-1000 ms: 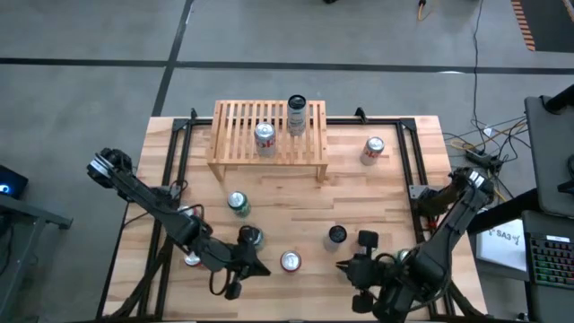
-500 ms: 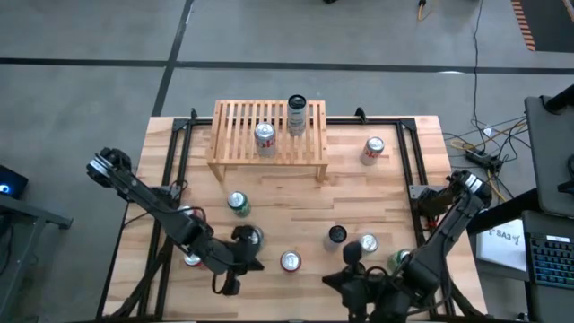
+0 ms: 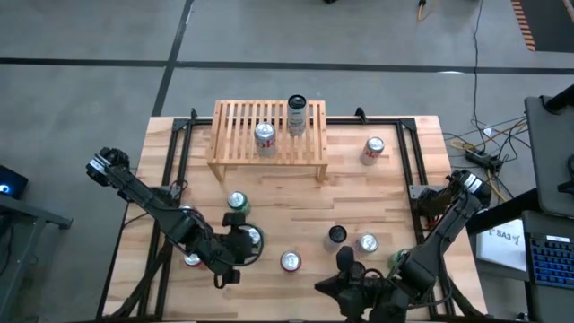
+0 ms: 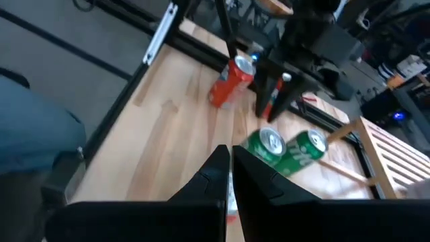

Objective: Place canned beverage on shelf
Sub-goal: Put the left green soda can on the shelf

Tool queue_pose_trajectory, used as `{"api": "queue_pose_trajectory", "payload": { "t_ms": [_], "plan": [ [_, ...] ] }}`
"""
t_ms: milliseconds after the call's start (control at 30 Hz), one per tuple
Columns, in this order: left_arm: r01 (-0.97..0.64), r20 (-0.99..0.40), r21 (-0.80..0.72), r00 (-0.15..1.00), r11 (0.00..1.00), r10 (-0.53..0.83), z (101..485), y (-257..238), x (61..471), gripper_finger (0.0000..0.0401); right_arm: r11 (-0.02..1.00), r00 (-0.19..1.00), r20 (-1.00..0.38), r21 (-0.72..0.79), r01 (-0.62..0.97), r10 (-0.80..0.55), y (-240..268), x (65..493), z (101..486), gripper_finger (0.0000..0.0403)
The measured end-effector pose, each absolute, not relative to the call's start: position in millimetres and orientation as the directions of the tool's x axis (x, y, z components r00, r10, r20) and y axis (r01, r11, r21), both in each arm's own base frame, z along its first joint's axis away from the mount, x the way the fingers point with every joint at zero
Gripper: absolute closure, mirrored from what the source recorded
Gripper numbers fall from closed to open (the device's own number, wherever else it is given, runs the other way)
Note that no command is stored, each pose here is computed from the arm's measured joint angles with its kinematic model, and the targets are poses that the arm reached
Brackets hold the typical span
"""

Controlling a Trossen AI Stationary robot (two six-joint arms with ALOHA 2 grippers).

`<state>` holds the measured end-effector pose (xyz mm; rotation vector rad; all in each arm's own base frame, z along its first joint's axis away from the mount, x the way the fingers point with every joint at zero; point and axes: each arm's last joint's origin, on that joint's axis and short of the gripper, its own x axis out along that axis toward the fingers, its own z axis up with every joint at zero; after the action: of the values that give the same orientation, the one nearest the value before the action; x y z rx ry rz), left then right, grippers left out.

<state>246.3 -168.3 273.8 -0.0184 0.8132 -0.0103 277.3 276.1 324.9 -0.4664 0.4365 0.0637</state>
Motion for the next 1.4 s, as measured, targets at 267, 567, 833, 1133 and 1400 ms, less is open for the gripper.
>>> {"api": "queue_pose_trajectory", "payload": {
  "t_ms": [267, 567, 833, 1133, 1400],
  "plan": [
    [-0.059, -0.771, 0.032, 0.633, 0.998, 0.063, 266, -162, 240, 0.0206, 0.893, 0.915, -0.404, -0.415, -0.172, -0.012, 269, 290, 313, 0.0394],
    [-0.082, -0.763, 0.126, 0.629, 0.989, 0.150, 262, -158, 237, 0.0082, 0.893, 0.904, -0.427, -0.416, -0.170, -0.027, 255, 301, 302, 0.0394],
    [-0.107, -0.756, 0.127, 0.633, 0.986, 0.167, 245, -156, 236, 0.0054, 0.882, 0.892, -0.450, -0.403, -0.244, 0.042, 246, 303, 306, 0.0394],
    [-0.139, -0.733, 0.126, 0.654, 0.982, 0.187, 243, -155, 238, 0.0054, 0.866, 0.869, -0.481, -0.381, -0.324, 0.114, 233, 305, 314, 0.0394],
    [-0.152, -0.720, 0.119, 0.667, 0.981, 0.191, 230, -153, 238, 0.0054, 0.870, 0.865, -0.491, -0.375, -0.320, 0.106, 217, 301, 313, 0.0394]
  ]
}}
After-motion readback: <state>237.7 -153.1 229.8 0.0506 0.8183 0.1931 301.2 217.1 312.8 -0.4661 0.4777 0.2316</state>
